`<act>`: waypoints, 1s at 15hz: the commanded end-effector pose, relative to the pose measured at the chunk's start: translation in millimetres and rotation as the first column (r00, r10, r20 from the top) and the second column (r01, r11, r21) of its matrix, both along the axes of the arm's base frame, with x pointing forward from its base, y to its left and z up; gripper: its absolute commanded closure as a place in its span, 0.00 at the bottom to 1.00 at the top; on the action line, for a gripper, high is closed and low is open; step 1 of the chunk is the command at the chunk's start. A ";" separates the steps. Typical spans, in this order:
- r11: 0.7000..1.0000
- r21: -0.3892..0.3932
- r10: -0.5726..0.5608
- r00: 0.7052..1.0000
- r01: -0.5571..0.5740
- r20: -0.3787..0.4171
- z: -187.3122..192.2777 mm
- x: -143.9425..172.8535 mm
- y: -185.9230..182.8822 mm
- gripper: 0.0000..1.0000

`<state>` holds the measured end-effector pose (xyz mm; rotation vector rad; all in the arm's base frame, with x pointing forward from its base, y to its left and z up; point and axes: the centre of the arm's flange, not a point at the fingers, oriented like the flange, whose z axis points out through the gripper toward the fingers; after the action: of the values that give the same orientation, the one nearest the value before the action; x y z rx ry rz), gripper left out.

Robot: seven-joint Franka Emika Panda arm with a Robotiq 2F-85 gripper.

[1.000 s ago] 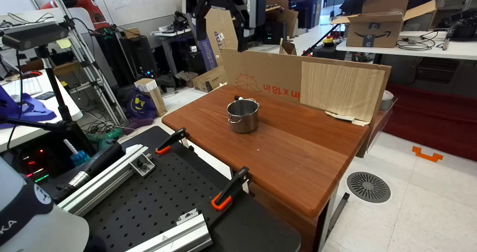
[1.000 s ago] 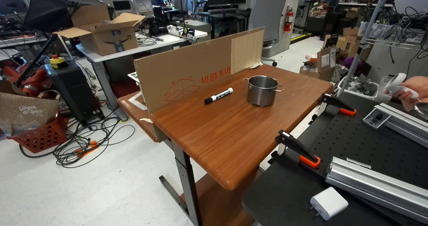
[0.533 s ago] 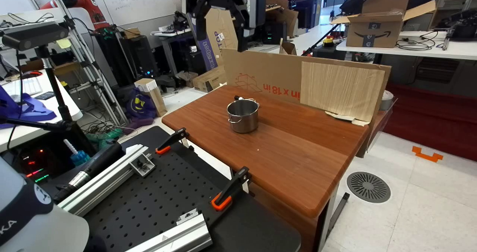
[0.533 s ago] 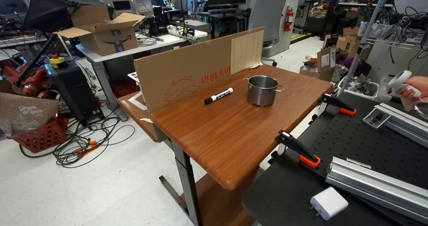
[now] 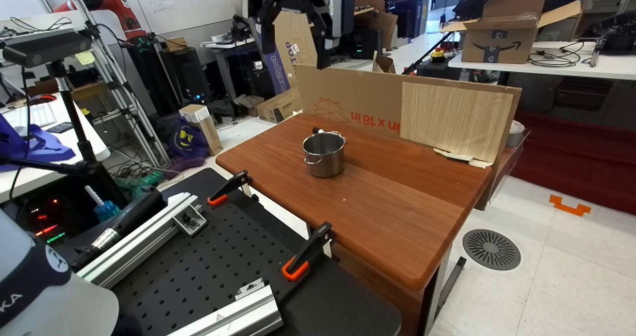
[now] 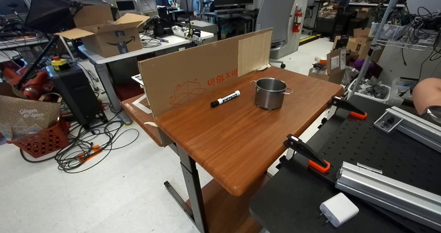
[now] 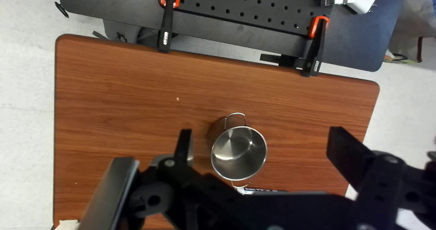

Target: Take the marker from the table and place it in the silver pot

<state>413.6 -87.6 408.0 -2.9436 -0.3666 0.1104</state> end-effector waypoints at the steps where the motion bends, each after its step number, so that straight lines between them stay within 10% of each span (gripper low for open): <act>1: 1.000 0.000 0.000 1.000 0.000 0.000 0.0 0.0 0.0 0.00; 15: 0.995 -0.093 0.042 0.999 -0.041 0.007 -0.7 20.1 23.3 0.00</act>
<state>417.5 -78.1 409.0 -2.9621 -0.3869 0.1145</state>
